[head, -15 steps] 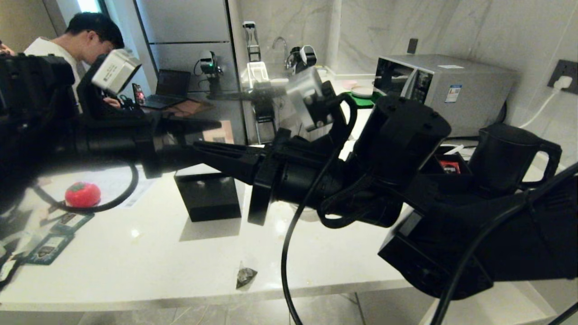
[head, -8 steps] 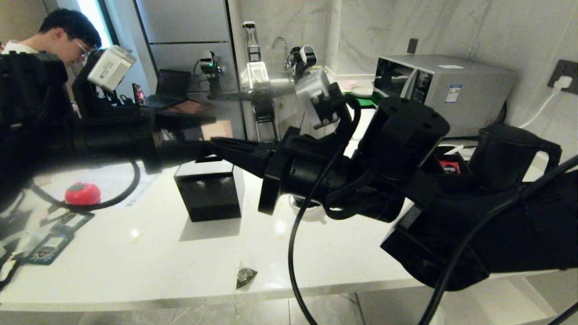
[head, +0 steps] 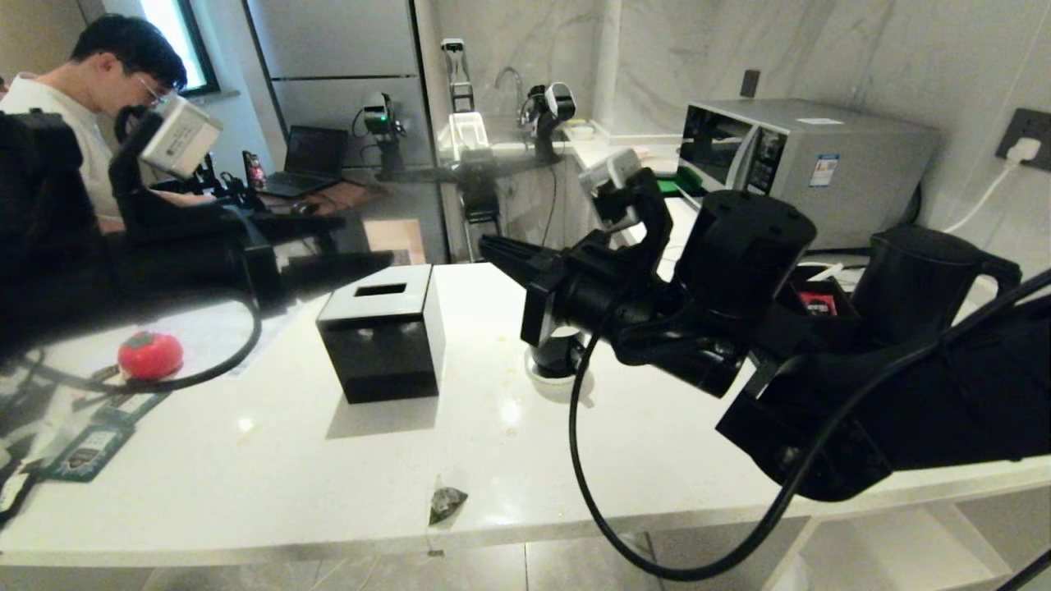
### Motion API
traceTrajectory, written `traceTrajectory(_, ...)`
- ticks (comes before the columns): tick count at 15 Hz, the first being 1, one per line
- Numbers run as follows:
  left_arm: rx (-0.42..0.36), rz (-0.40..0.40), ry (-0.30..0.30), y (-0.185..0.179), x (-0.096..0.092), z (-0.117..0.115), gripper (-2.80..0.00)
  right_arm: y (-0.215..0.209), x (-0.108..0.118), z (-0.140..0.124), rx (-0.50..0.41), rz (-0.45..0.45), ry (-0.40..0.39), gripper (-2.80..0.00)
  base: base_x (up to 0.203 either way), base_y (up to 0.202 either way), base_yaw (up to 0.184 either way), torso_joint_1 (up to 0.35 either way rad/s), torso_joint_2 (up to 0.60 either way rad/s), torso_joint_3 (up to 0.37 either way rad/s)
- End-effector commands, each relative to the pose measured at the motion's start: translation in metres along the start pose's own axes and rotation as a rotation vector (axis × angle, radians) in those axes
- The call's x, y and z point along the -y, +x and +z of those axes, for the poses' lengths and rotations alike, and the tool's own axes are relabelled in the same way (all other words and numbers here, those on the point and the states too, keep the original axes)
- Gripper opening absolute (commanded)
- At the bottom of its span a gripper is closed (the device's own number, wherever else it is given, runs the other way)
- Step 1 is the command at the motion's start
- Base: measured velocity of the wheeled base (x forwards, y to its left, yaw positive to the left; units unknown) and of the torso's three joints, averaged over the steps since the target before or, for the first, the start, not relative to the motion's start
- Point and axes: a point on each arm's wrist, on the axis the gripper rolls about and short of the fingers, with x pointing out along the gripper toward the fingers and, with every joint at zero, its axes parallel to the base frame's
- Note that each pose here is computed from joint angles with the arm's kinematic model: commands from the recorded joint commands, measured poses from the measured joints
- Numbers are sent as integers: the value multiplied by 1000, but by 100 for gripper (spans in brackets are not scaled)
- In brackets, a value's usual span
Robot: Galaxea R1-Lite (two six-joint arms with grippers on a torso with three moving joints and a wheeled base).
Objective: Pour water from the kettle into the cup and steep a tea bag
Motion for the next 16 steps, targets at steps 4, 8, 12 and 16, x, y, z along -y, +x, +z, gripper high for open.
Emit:
traceTrajectory(4,8,34,-1,-34,20,-7,0,-22,36,-8,-85,-319,-86,-280,0,0,0,0,0,0)
traceTrajectory(8,-12,32,-19,-53,38,-24,-280,-43,50,-4,-118,-390,-115,-280,0,0,0,0,0,0)
traceTrajectory(12,4,30,-5,-61,46,-21,-280,-69,62,1,-149,-451,-129,-280,0,0,0,0,0,0)
traceTrajectory(16,10,33,-1,-75,59,-29,-280,-116,91,2,-226,-627,-177,-280,0,0,0,0,0,0)
